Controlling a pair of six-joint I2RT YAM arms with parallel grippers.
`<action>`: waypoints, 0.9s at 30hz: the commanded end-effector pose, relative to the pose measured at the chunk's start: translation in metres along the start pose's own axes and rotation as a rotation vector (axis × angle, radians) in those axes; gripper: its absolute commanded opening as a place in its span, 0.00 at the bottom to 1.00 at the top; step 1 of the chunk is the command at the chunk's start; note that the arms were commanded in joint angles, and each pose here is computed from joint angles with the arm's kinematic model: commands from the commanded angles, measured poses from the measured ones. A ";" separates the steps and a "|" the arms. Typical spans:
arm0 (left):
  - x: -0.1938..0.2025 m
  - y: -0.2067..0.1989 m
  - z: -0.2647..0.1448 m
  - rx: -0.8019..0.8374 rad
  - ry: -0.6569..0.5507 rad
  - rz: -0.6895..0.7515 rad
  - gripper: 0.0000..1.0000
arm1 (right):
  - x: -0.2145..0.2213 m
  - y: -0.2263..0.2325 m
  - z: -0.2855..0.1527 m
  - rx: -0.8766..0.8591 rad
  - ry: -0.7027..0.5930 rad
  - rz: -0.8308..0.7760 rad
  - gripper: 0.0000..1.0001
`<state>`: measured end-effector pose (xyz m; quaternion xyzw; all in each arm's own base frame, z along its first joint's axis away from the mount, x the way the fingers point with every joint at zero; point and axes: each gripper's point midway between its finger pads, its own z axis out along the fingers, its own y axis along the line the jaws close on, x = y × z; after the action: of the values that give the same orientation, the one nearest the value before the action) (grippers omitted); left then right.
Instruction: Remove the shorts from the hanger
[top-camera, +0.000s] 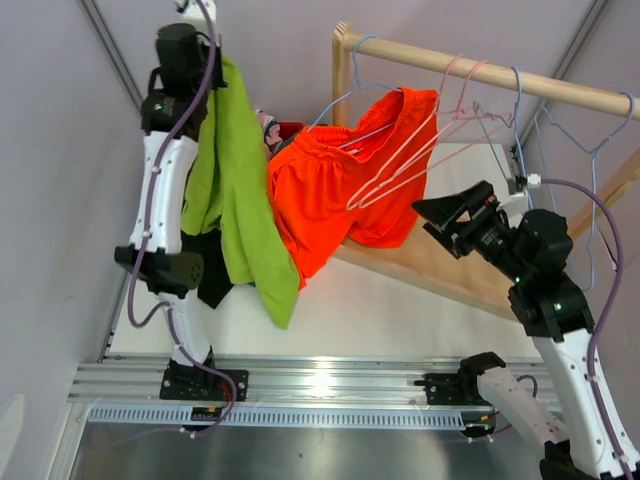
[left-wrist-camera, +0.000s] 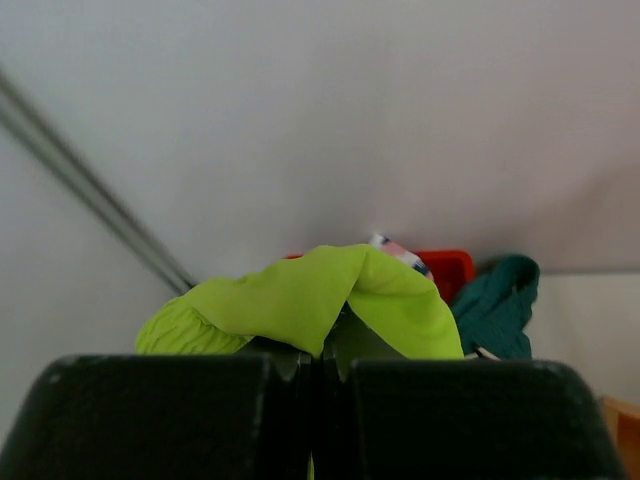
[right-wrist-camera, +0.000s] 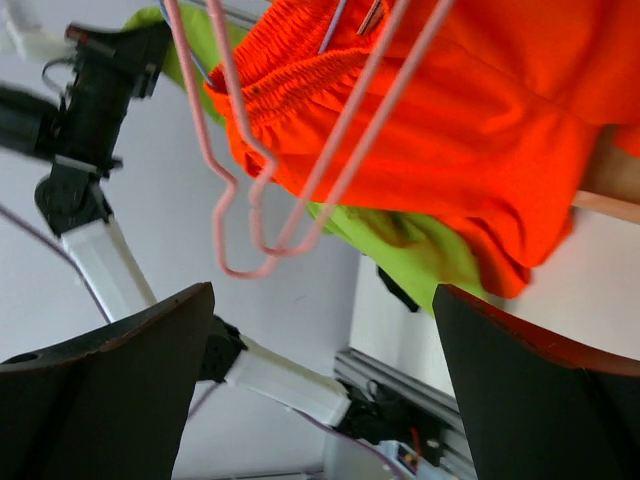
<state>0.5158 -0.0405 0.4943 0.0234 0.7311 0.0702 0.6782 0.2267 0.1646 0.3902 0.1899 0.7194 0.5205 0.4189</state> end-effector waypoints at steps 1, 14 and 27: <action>0.033 -0.041 0.039 0.143 0.037 -0.050 0.01 | -0.007 -0.021 -0.025 0.126 -0.072 -0.143 0.99; 0.168 -0.042 0.050 0.101 0.359 -0.184 0.99 | -0.040 0.085 -0.058 -0.151 -0.201 -0.364 0.99; 0.126 -0.014 -0.126 0.163 0.147 -0.223 0.99 | -0.065 0.235 -0.019 -0.563 -0.186 -0.488 0.99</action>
<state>0.3974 -0.0410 0.3832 -0.0063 0.7890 -0.0391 0.6131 0.2017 0.1852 0.6119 -0.0409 0.5610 0.5639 0.6046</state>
